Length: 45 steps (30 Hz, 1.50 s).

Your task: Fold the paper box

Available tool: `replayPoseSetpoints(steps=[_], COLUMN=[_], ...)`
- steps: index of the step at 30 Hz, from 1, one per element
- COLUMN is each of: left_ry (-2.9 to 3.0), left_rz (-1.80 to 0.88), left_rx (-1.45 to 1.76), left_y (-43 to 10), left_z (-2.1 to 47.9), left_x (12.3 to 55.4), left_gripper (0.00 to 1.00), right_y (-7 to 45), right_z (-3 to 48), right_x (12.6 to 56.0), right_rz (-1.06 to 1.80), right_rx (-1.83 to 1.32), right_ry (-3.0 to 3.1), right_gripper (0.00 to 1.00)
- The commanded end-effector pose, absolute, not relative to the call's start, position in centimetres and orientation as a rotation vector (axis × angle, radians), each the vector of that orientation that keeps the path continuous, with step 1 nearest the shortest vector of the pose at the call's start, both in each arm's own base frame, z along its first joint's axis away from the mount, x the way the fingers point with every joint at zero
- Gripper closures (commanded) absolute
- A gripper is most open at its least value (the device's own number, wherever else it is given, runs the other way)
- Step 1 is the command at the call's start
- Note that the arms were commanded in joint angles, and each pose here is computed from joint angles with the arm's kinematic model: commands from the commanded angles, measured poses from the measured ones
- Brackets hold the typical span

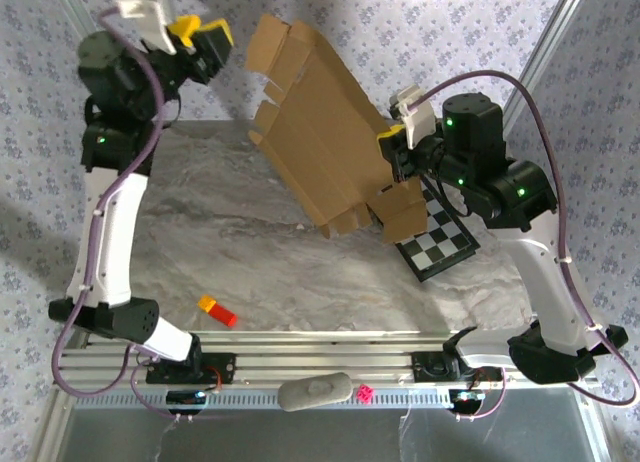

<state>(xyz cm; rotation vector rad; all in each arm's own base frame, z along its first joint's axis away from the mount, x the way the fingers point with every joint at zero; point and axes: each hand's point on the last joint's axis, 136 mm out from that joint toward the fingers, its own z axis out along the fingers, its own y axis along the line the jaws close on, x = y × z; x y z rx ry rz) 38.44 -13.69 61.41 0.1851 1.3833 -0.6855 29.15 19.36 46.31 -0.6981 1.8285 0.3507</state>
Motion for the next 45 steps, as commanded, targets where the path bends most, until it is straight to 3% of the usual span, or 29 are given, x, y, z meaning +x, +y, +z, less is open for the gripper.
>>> replayPoseSetpoints(steps=[1,4,8,19,23,31,38,45], left_ry=[1.451,1.505,1.502,1.257,1.154,1.135,1.206,1.233], left_rz=[-0.990,-1.052,-0.940,-0.245,-0.178,-0.125,-0.194,-0.245], left_rx=[-0.043,0.013,0.205,0.892,1.073,1.036,1.079,1.072], left_y=[-15.0,-18.1,-21.0,-22.8,-22.8,-21.2,-22.1,-23.3], left_z=[63.1,63.7,63.6,59.9,57.8,58.4,56.5,55.3], left_x=[37.4,36.4,35.1,33.4,32.8,34.2,35.2,36.9], left_gripper=[0.45,0.50,0.51,0.25,0.25,0.20,0.24,0.40], right_y=[19.1,19.6,20.8,23.1,22.8,22.4,22.5,22.5], right_z=[47.9,47.6,47.4,46.7,46.4,45.9,46.0,46.1], right_x=[29.9,30.5,30.8,28.9,28.5,28.1,28.1,28.1], right_rz=[0.261,0.179,0.125,0.270,0.298,0.297,0.301,0.302], right_rx=[-0.691,-0.713,-0.756,-0.914,-0.935,-0.959,-0.961,-0.953], right_ry=[1.763,1.761,1.741,1.730,1.742,1.758,1.754,1.750], right_gripper=[1.00,1.00,1.00,1.00,1.00,1.00,1.00,1.00])
